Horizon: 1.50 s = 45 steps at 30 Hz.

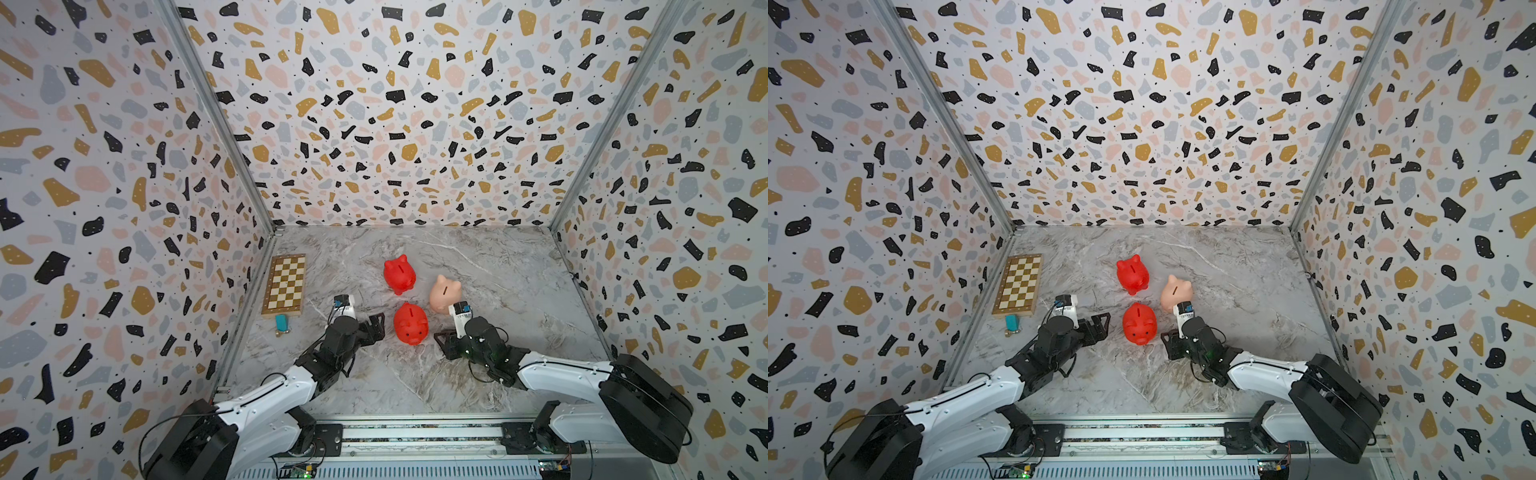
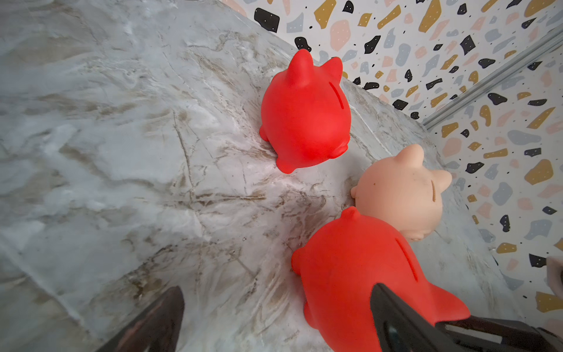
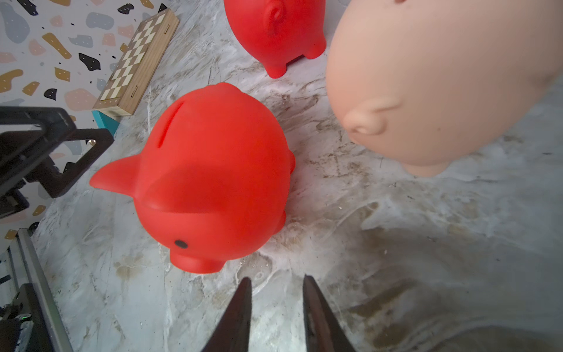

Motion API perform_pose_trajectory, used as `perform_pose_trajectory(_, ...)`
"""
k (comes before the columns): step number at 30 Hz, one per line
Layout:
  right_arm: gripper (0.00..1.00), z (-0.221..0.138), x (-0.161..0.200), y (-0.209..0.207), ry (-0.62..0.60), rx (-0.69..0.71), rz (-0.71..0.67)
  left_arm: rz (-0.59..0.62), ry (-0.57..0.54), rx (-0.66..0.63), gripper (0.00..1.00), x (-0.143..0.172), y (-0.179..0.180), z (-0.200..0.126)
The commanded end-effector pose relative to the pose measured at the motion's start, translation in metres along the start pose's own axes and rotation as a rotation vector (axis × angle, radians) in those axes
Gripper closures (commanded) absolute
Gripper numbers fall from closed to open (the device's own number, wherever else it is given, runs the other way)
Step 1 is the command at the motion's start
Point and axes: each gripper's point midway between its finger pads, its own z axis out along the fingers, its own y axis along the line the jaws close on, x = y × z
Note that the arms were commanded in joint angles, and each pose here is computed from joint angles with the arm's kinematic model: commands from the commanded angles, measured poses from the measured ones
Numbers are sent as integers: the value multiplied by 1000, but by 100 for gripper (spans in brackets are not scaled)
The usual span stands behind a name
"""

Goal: Open piggy banks
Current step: Adjust the piggy bank at the center of the board.

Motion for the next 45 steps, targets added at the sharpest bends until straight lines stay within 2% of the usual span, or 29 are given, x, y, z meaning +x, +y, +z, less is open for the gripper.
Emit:
perform_pose_trajectory(1,69,1,-7,1,-11,14,-14,-20,-79,66,1,-20,-30,2)
perform_pose_trajectory(10,69,-3,-2,-11,-13,20,1,34,-185,-9,1,-16,-64,12)
perform_pose_trajectory(18,70,-12,-1,-15,-22,-1,24,-2,-247,-93,1,0,-63,37)
perform_pose_trajectory(21,69,-15,0,-17,-21,2,21,-25,-256,-84,7,5,-63,45)
perform_pose_trajectory(24,69,-16,0,-19,-23,9,20,-40,-258,-79,21,11,-60,50)
perform_pose_trajectory(28,69,-17,-1,-18,-26,3,22,-107,-270,-99,42,23,-38,49)
perform_pose_trajectory(30,69,-16,-2,-17,-29,-5,25,-127,-281,-110,48,27,-27,46)
perform_pose_trajectory(35,69,-13,-2,-12,-21,-27,24,-176,-270,-139,55,28,1,43)
perform_pose_trajectory(45,69,-12,-4,-9,-18,-37,27,-186,-261,-197,57,14,39,31)
